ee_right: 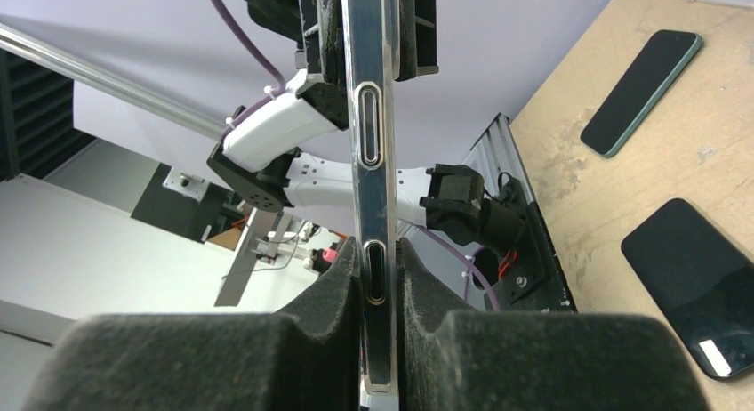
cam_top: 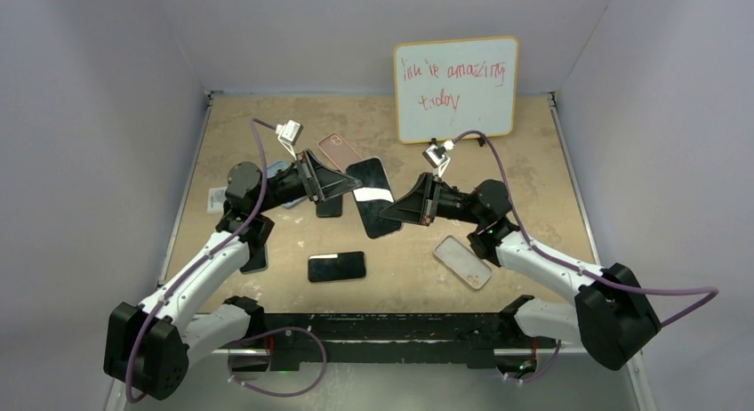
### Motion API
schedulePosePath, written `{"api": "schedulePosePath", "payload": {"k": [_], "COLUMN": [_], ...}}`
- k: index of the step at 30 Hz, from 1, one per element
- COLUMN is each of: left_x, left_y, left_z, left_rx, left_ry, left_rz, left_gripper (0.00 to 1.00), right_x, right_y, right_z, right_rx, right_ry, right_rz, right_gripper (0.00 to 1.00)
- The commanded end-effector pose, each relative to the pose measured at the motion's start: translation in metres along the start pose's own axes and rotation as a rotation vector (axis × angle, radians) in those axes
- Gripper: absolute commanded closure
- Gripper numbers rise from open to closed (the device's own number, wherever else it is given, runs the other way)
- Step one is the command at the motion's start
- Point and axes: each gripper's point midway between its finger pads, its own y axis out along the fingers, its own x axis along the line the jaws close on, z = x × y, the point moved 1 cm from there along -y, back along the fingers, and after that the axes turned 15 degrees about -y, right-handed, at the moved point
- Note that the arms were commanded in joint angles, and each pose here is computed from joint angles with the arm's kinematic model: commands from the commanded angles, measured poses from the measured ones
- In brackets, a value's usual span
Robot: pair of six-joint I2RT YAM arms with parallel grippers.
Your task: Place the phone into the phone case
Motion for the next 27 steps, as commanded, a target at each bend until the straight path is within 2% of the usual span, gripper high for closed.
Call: {"api": "schedulePosePath", "payload": {"k": [1, 4, 7, 8, 11, 12, 13, 17, 18, 23, 26, 27], "left_x": [-0.010, -0.020, -0.026, -0.027, -0.034, -0.036, -0.040, -0.053, -0.057, -0.068, -0.065, -0.063], "left_y": [0.002, 0.002, 0.002, 0.002, 0.000, 0.000, -0.001, -0.002, -0.002, -0.002, -0.001, -0.001], "left_z": [-0.015, -0.011, -0.008, -0.007, -0.003, -0.002, -0.001, -0.002, -0.003, -0.008, -0.010, -0.011], "left_rx": [-0.055, -0.039, -0.017, -0.012, 0.003, 0.007, 0.009, -0.001, -0.008, -0.041, -0.049, -0.052], "left_ry": [0.147, 0.135, 0.132, 0.128, 0.113, 0.104, 0.100, 0.077, 0.071, 0.048, 0.044, 0.040], "left_rz": [-0.024, 0.021, 0.049, 0.057, 0.094, 0.106, 0.120, 0.158, 0.169, 0.212, 0.202, 0.198], "left_gripper": [1.00, 1.00, 1.00, 1.00, 1.00, 0.99, 0.92, 0.51, 0.47, 0.40, 0.42, 0.46], "right_x": [0.016, 0.019, 0.019, 0.019, 0.019, 0.021, 0.024, 0.041, 0.043, 0.049, 0.049, 0.049], "right_y": [0.003, 0.005, 0.008, 0.009, 0.011, 0.011, 0.011, 0.009, 0.009, 0.007, 0.005, 0.004], "right_z": [-0.006, -0.011, -0.015, -0.015, -0.015, -0.016, -0.017, -0.023, -0.023, -0.023, -0.020, -0.020], "right_rx": [-0.001, -0.019, -0.030, -0.033, -0.037, -0.045, -0.056, -0.084, -0.080, -0.074, -0.072, -0.071], "right_ry": [-0.029, -0.031, -0.025, -0.023, -0.022, -0.023, -0.023, -0.030, -0.029, -0.033, -0.032, -0.032], "right_rz": [-0.026, -0.026, -0.020, -0.017, -0.027, -0.040, -0.057, -0.127, -0.134, -0.144, -0.141, -0.139], "right_gripper": [0.85, 0.69, 0.67, 0.70, 0.96, 1.00, 1.00, 1.00, 1.00, 1.00, 1.00, 1.00]}}
